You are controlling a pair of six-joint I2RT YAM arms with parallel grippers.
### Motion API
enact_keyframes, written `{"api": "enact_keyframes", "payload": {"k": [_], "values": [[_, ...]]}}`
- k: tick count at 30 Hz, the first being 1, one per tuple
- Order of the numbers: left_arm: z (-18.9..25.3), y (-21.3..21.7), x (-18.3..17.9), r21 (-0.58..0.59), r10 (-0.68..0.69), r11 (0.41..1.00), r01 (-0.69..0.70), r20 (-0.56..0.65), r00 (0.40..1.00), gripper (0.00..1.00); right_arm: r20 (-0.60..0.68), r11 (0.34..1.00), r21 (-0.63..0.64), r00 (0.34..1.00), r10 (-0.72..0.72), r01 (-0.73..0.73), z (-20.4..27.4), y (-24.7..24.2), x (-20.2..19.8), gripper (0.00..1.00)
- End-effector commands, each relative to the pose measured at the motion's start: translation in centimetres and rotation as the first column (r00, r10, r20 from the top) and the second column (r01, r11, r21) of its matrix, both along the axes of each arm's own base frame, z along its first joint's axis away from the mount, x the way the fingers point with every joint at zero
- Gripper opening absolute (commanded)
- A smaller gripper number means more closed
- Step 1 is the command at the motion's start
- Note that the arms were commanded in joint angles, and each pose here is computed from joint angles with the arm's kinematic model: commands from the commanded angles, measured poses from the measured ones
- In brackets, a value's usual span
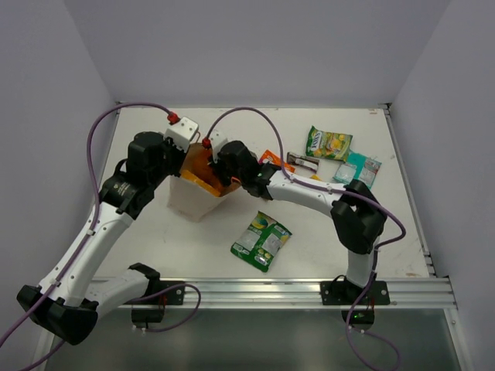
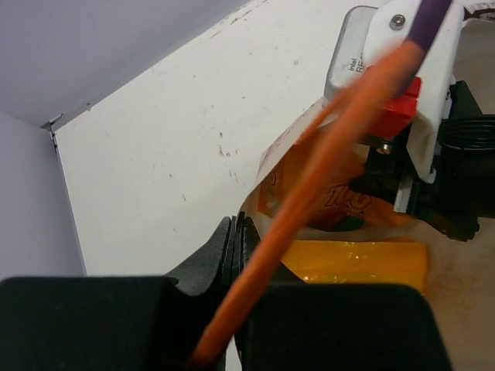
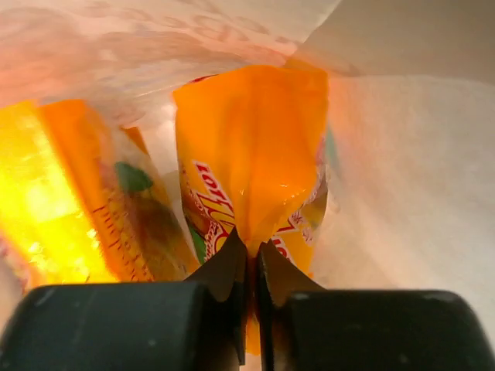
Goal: Take the snacks out of the paper bag
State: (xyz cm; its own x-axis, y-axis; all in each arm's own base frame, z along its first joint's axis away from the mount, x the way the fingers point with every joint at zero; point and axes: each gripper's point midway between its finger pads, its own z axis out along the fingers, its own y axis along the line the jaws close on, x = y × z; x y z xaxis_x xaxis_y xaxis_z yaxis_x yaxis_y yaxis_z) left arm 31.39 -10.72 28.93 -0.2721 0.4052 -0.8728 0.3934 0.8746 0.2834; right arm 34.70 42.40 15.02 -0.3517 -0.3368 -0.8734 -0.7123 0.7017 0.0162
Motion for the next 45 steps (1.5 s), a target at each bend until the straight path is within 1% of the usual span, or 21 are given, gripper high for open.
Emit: {"api": "enact_keyframes", "payload": {"k": [1, 7, 10, 14, 16, 17, 22, 23, 25, 26, 28, 29, 30, 31, 35, 37, 39, 40, 41, 43, 45], "values": [[5.1, -0.2, 0.9, -0.076, 0.019, 0.997, -0.006, 0.166, 0.986, 0.00, 0.168, 0.982, 0.161, 0.983, 0.074, -0.101, 10.8, 0.1, -1.5, 0.00], [4.7, 0.2, 1.3, -0.070, 0.045, 0.997, -0.034, 0.164, 0.985, 0.00, 0.286, 0.939, 0.285, 0.952, 0.108, -0.192, 20.2, -1.9, -4.8, 0.00], [4.4, 0.3, 1.4, -0.068, 0.054, 0.997, -0.044, 0.156, 0.986, 0.00, 0.319, 0.916, 0.319, 0.937, 0.138, -0.244, 22.9, -2.7, -6.6, 0.00], [4.7, 0.6, 1.6, -0.065, 0.076, 0.996, -0.066, 0.161, 0.984, 0.00, 0.396, 0.880, 0.384, 0.911, 0.115, -0.278, 28.1, -5.6, -9.0, 0.00], [4.8, 0.8, 1.6, -0.063, 0.087, 0.995, -0.078, 0.164, 0.983, 0.00, 0.430, 0.889, 0.375, 0.899, 0.083, -0.262, 29.3, -7.3, -9.4, 0.00], [4.8, 1.0, 1.7, -0.059, 0.098, 0.994, -0.089, 0.166, 0.981, 0.00, 0.458, 0.878, 0.398, 0.887, 0.059, -0.264, 31.2, -8.7, -10.2, 0.00], [4.5, 1.9, 2.0, -0.040, 0.147, 0.989, -0.142, 0.162, 0.976, 0.00, 0.505, 0.882, 0.459, 0.849, -0.159, -0.108, 35.3, -14.7, -10.1, 0.00], [4.5, 2.2, 2.0, -0.037, 0.159, 0.987, -0.156, 0.163, 0.974, 0.00, 0.498, 0.881, 0.473, 0.831, -0.247, -0.022, 35.7, -16.6, -9.2, 0.00], [4.5, 2.5, 2.2, -0.030, 0.175, 0.985, -0.172, 0.166, 0.970, 0.00, 0.475, 0.876, 0.476, 0.814, -0.334, 0.082, 35.7, -19.2, -8.6, 0.00], [4.5, 2.7, 2.2, -0.027, 0.187, 0.982, -0.185, 0.168, 0.968, 0.00, 0.441, 0.853, 0.485, 0.788, -0.428, 0.192, 35.3, -21.4, -7.6, 0.00], [4.5, 3.1, 2.4, -0.023, 0.209, 0.978, -0.209, 0.173, 0.962, 0.00, 0.385, 0.826, 0.479, 0.775, -0.501, 0.297, 33.7, -23.9, -7.2, 0.00], [4.5, 3.3, 2.5, -0.018, 0.224, 0.974, -0.224, 0.176, 0.959, 0.00, 0.295, 0.783, 0.507, 0.782, -0.549, 0.359, 32.0, -24.9, -6.5, 0.00], [4.4, 3.4, 2.6, -0.011, 0.226, 0.974, -0.227, 0.177, 0.958, 0.00, 0.249, 0.787, 0.472, 0.795, -0.552, 0.398, 29.9, -25.5, -6.5, 0.00], [4.4, 3.4, 2.7, -0.010, 0.227, 0.973, -0.229, 0.177, 0.958, 0.00, 0.212, 0.770, 0.472, 0.793, -0.572, 0.429, 28.7, -26.5, -6.6, 0.00], [4.8, 3.4, 2.9, -0.012, 0.227, 0.973, -0.229, 0.194, 0.954, 0.00, 0.013, 0.727, 0.321, 0.765, -0.644, 0.607, 18.3, -28.8, -6.5, 0.00], [5.0, 3.4, 2.9, -0.013, 0.228, 0.973, -0.230, 0.200, 0.953, 0.00, -0.076, 0.732, 0.230, 0.761, -0.644, 0.642, 13.2, -29.4, -7.7, 0.00], [5.0, 3.4, 2.9, -0.016, 0.227, 0.973, -0.229, 0.203, 0.952, 0.00, -0.155, 0.726, 0.206, 0.755, -0.637, 0.656, 10.4, -29.2, -8.7, 0.00], [5.1, 3.3, 2.8, -0.019, 0.222, 0.975, -0.223, 0.205, 0.953, 0.00, -0.201, 0.749, 0.201, 0.775, -0.600, 0.632, 9.2, -28.5, -9.4, 0.00], [5.2, 3.2, 2.9, -0.023, 0.217, 0.976, -0.217, 0.206, 0.954, 0.00, -0.249, 0.751, 0.185, 0.770, -0.588, 0.634, 7.4, -28.3, -10.1, 0.00], [5.2, 3.1, 2.8, -0.022, 0.211, 0.977, -0.211, 0.208, 0.955, 0.00, -0.325, 0.781, 0.180, 0.785, -0.527, 0.598, 5.5, -27.2, -11.0, 0.00], [5.5, 2.9, 2.6, -0.022, 0.190, 0.982, -0.189, 0.217, 0.958, 0.00, -0.376, 0.775, 0.200, 0.778, -0.504, 0.599, 5.0, -26.7, -11.6, 0.00]]}}
